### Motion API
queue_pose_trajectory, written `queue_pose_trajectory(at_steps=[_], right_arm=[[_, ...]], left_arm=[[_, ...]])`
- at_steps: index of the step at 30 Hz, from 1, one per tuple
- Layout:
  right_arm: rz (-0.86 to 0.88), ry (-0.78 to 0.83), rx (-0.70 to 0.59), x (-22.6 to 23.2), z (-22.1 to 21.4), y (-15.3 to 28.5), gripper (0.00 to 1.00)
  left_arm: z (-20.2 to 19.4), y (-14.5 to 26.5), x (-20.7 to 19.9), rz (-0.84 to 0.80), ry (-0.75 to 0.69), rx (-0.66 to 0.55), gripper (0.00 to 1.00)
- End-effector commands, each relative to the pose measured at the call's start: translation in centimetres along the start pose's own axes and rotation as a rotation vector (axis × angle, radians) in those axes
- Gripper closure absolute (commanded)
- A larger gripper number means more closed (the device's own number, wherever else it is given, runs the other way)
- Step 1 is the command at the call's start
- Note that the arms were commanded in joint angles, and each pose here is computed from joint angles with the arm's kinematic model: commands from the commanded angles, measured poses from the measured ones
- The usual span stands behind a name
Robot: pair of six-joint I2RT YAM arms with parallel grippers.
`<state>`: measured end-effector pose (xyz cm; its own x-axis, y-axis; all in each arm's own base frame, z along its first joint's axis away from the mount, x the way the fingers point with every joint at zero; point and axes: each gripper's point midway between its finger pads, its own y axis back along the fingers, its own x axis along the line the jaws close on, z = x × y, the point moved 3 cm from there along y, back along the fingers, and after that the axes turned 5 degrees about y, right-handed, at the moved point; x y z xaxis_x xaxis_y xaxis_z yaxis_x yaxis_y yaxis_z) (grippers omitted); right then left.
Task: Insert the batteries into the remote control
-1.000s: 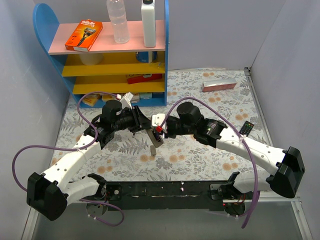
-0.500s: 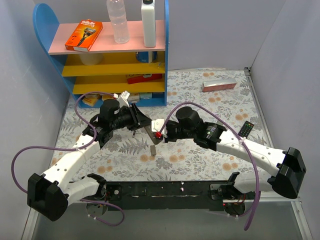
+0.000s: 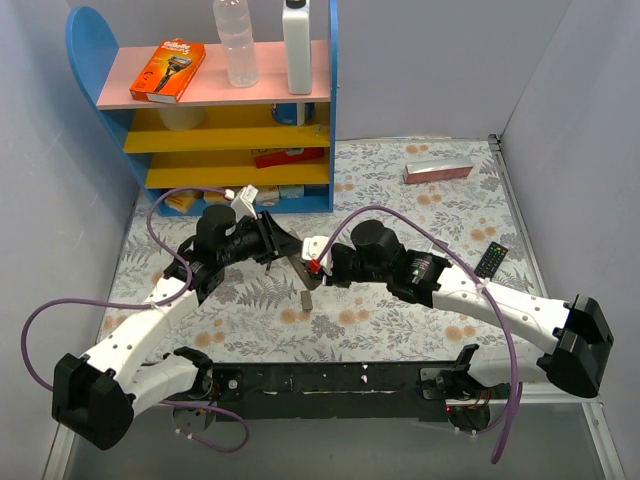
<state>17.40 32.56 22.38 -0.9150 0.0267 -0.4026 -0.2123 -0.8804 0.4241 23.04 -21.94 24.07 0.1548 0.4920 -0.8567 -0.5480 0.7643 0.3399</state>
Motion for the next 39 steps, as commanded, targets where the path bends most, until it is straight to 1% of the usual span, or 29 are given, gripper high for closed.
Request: queue_pose_trajectory(at_steps=[1,2,3,4,5,7,9,10,11,14,22,28,31,34,35,39], right_arm=[[-0.073,-0.208,0.06,0.6,-1.4,0.3,0.65],[-0.079,-0.23,0.036,0.4,-0.7,0.4,0.59],[-0.083,-0.248,0.014,0.3,-0.1,0.6,0.55],[-0.091,-0.294,-0.008,0.2,0.4,0.7,0.53],[-0.095,-0.316,-0.015,0.1,0.7,0.7,0.5],[-0.102,-0.354,-0.029,-0.1,1.3,0.8,0.48],[-0.141,-0.43,-0.034,-0.5,1.5,1.0,0.47],[-0.146,-0.442,-0.049,-0.6,1.9,1.0,0.45],[-0.142,-0.468,-0.064,-0.5,2.2,1.1,0.41],[-0.145,-0.504,-0.085,-0.9,3.2,1.2,0.35],[-0.165,-0.582,-0.075,-1.3,3.1,0.1,0.35],[-0.181,-0.614,-0.057,-1.4,2.6,-0.6,0.37],[-0.185,-0.62,-0.042,-1.4,2.2,-1.0,0.39],[-0.198,-0.623,-0.032,-1.6,1.9,-1.2,0.45],[-0.202,-0.625,-0.028,-1.6,1.8,-1.3,0.49],[-0.199,-0.63,-0.018,-1.4,1.5,-1.5,0.51]], left_arm=[[0.9,2.0,-3.3,-0.179,-0.142,-0.102,1.0],[0.3,2.0,-2.4,-0.169,-0.148,-0.101,1.0],[0.1,2.0,-1.8,-0.157,-0.151,-0.105,1.0],[0.3,2.1,-1.8,-0.169,-0.168,-0.127,1.0],[-0.2,2.0,-1.1,-0.159,-0.167,-0.122,1.0],[-0.3,2.2,-1.1,-0.178,-0.184,-0.133,1.0],[-0.5,2.3,-1.0,-0.195,-0.205,-0.134,1.0],[-0.6,2.3,-0.9,-0.196,-0.213,-0.136,1.0],[-0.6,2.3,-0.7,-0.192,-0.227,-0.141,1.0],[-1.0,2.4,0.1,-0.184,-0.239,-0.149,1.0],[-1.3,2.5,0.0,-0.206,-0.233,-0.144,1.0],[-1.2,2.6,-0.3,-0.217,-0.229,-0.147,1.0],[-1.2,2.6,-0.5,-0.226,-0.231,-0.144,1.0],[-1.2,2.6,-0.6,-0.233,-0.231,-0.139,1.0],[-1.2,2.6,-0.7,-0.235,-0.23,-0.142,1.0],[-1.2,2.5,-0.6,-0.231,-0.23,-0.14,1.0]])
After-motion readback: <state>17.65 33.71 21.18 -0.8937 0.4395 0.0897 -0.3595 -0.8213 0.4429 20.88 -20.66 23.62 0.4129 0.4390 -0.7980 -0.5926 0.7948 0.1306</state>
